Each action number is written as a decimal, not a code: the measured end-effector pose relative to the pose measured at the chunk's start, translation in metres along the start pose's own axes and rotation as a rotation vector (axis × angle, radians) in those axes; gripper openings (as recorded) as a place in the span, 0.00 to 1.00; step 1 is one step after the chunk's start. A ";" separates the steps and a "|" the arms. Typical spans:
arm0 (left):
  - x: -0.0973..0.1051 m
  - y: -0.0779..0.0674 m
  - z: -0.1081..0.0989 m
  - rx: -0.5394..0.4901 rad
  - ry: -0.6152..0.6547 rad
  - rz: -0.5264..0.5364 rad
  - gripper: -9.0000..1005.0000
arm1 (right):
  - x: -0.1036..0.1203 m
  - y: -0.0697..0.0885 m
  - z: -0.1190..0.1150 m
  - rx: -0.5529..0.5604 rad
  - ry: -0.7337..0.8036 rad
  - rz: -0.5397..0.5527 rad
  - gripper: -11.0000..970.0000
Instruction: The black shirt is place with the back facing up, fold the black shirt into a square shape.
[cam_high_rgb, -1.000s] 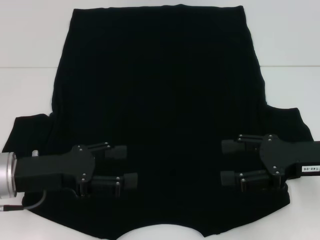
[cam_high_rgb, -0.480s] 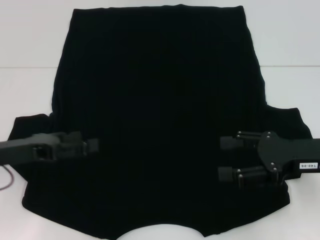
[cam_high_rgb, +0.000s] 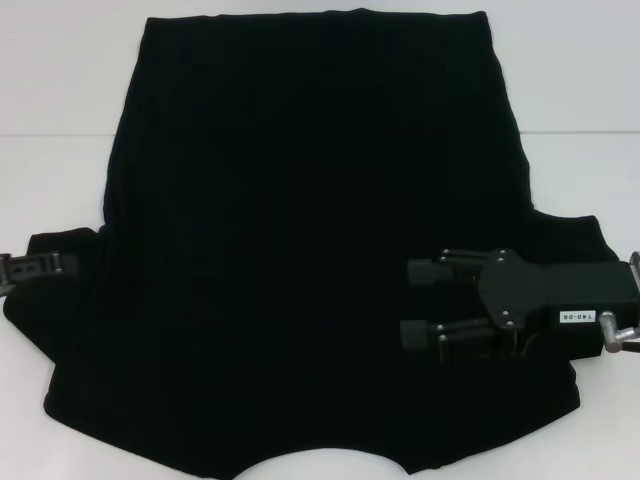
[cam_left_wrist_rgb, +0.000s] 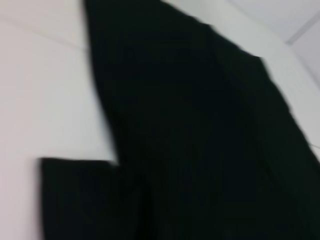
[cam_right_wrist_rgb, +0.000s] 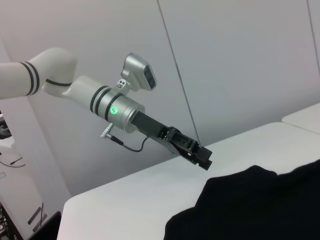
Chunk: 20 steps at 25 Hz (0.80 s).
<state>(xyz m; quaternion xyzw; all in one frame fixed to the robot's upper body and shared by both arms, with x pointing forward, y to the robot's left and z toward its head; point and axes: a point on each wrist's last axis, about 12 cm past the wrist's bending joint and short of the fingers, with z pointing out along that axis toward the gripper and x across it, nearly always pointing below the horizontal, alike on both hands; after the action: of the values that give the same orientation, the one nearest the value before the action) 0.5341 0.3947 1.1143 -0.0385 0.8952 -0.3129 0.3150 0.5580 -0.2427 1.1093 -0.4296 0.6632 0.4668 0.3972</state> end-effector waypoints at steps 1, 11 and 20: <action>-0.001 0.002 -0.002 -0.023 0.004 -0.023 0.91 | -0.001 0.000 0.001 -0.002 -0.001 -0.003 0.95; -0.008 0.016 0.007 -0.168 -0.007 -0.153 0.91 | -0.004 -0.003 0.004 0.006 0.000 -0.010 0.95; -0.006 0.024 0.014 -0.234 -0.005 -0.169 0.91 | -0.002 -0.003 0.002 0.013 -0.003 -0.005 0.95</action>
<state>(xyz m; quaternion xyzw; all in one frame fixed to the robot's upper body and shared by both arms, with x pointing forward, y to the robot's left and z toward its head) 0.5507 0.4082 1.0946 -0.1509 0.9183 -0.2316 0.2834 0.5614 -0.2407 1.1103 -0.4279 0.6646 0.4621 0.4021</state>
